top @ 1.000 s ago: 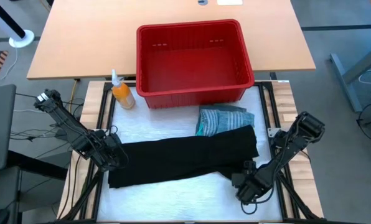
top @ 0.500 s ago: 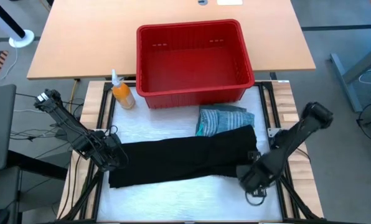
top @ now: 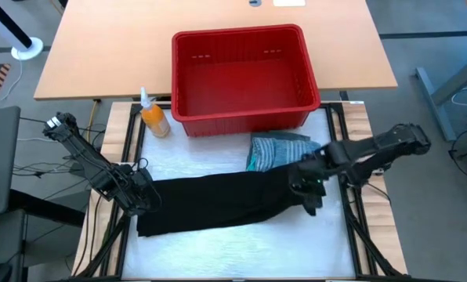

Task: Fold Laundry from Bin
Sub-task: Fold the black shirt

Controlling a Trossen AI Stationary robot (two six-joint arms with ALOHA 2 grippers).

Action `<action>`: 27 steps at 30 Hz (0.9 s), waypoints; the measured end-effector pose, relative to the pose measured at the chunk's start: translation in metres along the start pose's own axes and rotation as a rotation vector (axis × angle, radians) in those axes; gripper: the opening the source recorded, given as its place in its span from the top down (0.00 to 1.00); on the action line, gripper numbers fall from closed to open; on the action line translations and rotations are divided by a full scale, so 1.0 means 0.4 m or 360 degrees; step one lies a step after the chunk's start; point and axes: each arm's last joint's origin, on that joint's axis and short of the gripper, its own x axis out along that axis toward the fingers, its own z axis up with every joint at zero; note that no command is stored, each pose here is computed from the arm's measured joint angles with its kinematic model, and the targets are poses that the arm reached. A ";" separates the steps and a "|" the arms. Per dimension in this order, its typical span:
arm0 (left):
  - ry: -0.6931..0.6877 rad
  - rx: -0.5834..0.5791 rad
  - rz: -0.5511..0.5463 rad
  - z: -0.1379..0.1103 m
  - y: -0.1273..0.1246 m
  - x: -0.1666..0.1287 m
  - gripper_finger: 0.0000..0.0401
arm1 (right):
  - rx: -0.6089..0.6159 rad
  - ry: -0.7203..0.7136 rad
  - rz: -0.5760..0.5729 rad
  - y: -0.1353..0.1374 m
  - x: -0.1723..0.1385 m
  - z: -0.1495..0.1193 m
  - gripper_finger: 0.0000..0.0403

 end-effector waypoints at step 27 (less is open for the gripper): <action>-0.0300 0.0367 -0.0331 0.036 -0.295 0.215 0.65 | -0.0014 0.0543 0.0050 -0.003 0.071 -0.005 0.94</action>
